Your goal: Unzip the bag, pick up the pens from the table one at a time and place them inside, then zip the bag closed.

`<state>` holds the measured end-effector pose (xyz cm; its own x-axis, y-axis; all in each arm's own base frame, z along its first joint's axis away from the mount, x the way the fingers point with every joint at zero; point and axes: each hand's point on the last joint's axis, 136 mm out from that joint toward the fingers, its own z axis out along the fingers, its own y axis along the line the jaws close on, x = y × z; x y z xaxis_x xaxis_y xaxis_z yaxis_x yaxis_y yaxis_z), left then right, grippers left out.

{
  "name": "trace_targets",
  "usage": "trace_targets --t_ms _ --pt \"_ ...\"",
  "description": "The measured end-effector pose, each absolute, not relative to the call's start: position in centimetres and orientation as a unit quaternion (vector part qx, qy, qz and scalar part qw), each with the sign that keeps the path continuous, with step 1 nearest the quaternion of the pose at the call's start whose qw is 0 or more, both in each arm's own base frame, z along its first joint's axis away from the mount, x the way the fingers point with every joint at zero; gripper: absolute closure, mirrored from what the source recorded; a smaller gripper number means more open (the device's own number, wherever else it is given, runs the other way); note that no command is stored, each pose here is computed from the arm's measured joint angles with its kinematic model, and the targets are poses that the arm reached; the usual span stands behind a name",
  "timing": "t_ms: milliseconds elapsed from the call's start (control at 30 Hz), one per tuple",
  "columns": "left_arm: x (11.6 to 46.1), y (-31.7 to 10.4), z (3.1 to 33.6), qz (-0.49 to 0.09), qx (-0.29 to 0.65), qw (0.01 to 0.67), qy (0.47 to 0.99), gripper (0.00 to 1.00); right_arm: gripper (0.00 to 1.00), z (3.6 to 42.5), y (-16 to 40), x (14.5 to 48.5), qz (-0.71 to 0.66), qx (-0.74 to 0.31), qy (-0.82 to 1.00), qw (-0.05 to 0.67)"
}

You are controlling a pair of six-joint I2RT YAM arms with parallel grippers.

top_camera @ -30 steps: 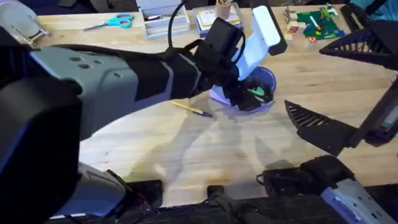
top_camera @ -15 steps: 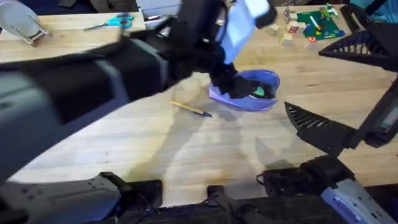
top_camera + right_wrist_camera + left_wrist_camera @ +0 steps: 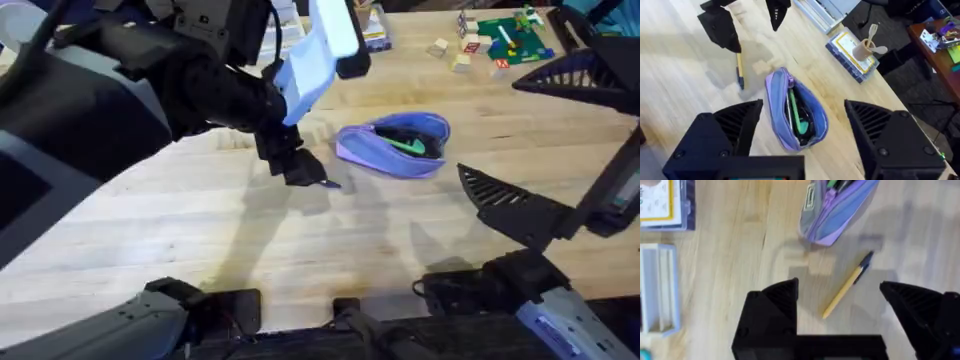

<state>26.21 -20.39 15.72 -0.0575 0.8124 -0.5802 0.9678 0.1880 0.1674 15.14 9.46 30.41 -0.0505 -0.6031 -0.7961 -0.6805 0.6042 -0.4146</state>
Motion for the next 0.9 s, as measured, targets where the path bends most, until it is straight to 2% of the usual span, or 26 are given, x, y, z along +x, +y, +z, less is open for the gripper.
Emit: trace_targets --t_ms 200,533,733,900 --pt "26.9 -19.2 15.3 -0.092 0.638 0.283 0.71 0.006 0.005 30.4 9.5 15.1 0.037 -0.443 0.724 0.527" --pt "27.2 -18.9 15.1 -0.076 0.643 0.281 0.708 0.007 0.004 30.4 9.5 15.1 0.037 -0.443 0.724 0.527" --pt "25.4 -17.9 14.1 -0.082 0.66 0.239 0.708 0.006 0.003 30.3 9.4 15.1 0.038 -0.444 0.726 0.525" --pt "23.8 -17.2 13.4 -0.082 0.7 0.207 0.679 0.006 0.003 30.3 9.4 15.1 0.038 -0.444 0.726 0.524"
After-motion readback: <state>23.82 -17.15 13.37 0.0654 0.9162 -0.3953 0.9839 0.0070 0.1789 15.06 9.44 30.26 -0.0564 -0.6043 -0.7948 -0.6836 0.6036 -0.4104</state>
